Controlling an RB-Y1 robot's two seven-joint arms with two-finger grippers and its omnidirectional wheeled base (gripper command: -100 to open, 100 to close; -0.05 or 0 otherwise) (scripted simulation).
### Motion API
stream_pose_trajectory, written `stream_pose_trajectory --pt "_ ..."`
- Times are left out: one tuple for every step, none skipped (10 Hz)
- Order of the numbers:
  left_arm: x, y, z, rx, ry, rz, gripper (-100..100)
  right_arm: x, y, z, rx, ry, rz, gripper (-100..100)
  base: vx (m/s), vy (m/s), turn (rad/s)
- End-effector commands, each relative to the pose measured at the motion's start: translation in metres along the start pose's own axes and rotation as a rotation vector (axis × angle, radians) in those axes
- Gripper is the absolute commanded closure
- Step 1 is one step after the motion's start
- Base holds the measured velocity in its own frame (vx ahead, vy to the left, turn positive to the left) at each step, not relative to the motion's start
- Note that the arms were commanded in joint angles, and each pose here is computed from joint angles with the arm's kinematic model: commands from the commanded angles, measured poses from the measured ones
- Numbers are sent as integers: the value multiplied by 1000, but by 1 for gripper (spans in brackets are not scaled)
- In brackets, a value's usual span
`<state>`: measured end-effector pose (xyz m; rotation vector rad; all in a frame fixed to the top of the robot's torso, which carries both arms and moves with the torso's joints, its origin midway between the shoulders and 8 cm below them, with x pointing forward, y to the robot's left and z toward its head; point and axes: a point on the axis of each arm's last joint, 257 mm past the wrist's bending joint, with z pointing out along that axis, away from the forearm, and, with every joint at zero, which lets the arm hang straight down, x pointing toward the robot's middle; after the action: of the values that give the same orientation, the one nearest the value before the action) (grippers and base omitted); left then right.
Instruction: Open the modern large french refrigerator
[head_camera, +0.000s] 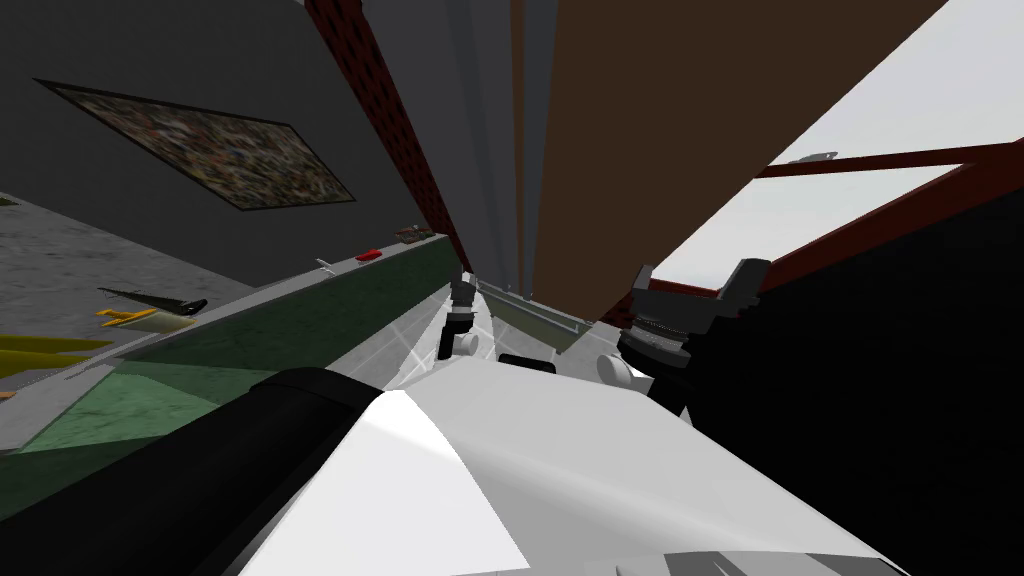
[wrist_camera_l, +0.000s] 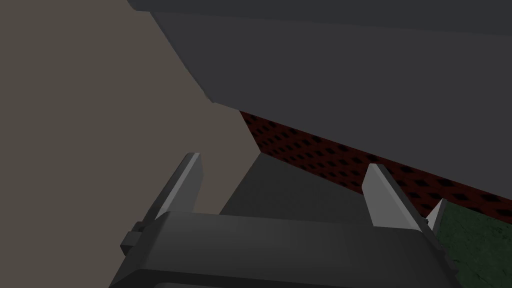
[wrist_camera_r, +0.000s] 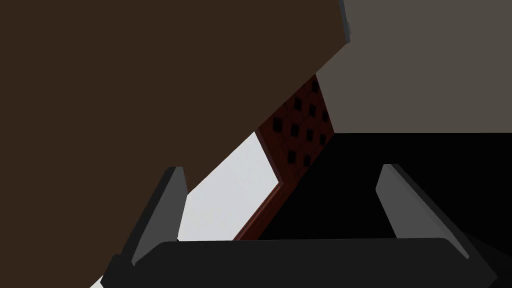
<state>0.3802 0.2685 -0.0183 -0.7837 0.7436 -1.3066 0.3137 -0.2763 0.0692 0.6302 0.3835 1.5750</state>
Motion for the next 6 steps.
stream_pose_trajectory --pt "0 0 0 0 0 0 0 0 0 0 0 0 0 0 0 0 0" --pt "0 0 0 0 0 0 0 0 0 0 0 0 0 0 0 0 0" --pt "0 0 0 0 0 0 0 0 0 0 0 0 0 0 0 0 0" --pt "0 0 0 0 0 0 0 0 0 0 0 0 0 0 0 0 0" --pt "0 0 0 0 0 0 0 0 0 0 0 0 0 0 0 0 0" --pt "0 0 0 0 0 0 0 0 0 0 0 0 0 0 0 0 0"
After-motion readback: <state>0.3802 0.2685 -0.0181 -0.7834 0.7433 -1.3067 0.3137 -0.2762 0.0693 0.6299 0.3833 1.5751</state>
